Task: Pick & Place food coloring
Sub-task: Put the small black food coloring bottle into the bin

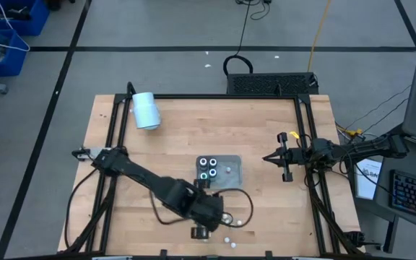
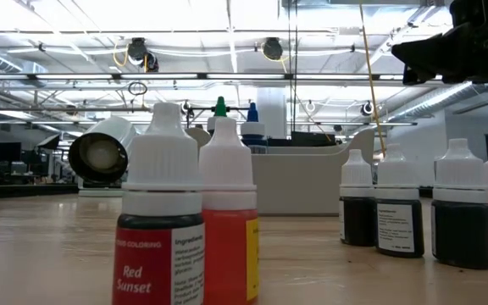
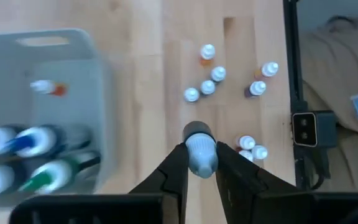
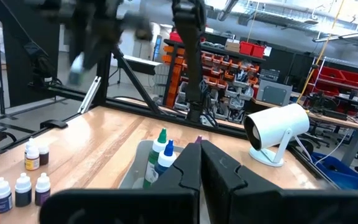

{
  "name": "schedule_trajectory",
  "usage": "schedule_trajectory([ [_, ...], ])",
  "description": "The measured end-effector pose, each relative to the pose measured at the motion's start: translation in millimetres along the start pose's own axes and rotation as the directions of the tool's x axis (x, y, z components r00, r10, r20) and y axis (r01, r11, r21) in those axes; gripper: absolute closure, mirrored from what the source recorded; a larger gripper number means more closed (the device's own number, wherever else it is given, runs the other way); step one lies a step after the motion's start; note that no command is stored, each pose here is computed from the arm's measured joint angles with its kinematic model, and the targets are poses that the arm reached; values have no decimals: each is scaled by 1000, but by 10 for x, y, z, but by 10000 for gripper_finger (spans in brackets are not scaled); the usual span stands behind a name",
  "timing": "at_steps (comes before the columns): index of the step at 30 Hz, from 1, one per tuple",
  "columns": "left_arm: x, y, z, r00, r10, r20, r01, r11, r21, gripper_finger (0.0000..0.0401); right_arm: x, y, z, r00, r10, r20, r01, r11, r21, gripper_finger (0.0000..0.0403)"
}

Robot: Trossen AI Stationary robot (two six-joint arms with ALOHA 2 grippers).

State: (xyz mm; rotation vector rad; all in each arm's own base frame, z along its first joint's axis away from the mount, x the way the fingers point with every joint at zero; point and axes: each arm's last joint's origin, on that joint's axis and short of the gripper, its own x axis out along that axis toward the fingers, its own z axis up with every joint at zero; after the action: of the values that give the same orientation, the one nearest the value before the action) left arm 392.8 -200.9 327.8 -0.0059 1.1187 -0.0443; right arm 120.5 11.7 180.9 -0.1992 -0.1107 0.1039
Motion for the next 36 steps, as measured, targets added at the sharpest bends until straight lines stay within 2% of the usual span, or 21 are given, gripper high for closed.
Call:
schedule_trajectory([
  [4, -295, 140, -30, 999, 42, 27, -40, 998, -40, 332, 0, 0, -1, 1000, 0, -1, 0, 1000, 0, 403],
  [7, -384, 251, -8, 998, 46, 41, -43, 995, -87, 331, 0, 1, -6, 1000, 1, -6, -1, 1000, 6, 403],
  [14, -310, 507, 123, 999, 20, 47, -15, 994, -108, 330, 0, 1, -7, 1000, 2, -7, -1, 1000, 6, 403],
  [21, -151, 940, 315, 998, -12, 68, 22, 990, -139, 330, 0, 2, -7, 1000, 2, -8, -2, 1000, 4, 403],
  [29, 321, 1394, 438, 1000, 21, 3, -20, 989, -147, 330, 0, 4, -22, 1000, 5, -23, -5, 1000, -1, 403],
  [36, 880, 1502, 424, 994, 49, -102, -57, 995, -81, 330, -1, 8, -42, 999, 9, -44, -9, 1000, -3, 403],
])
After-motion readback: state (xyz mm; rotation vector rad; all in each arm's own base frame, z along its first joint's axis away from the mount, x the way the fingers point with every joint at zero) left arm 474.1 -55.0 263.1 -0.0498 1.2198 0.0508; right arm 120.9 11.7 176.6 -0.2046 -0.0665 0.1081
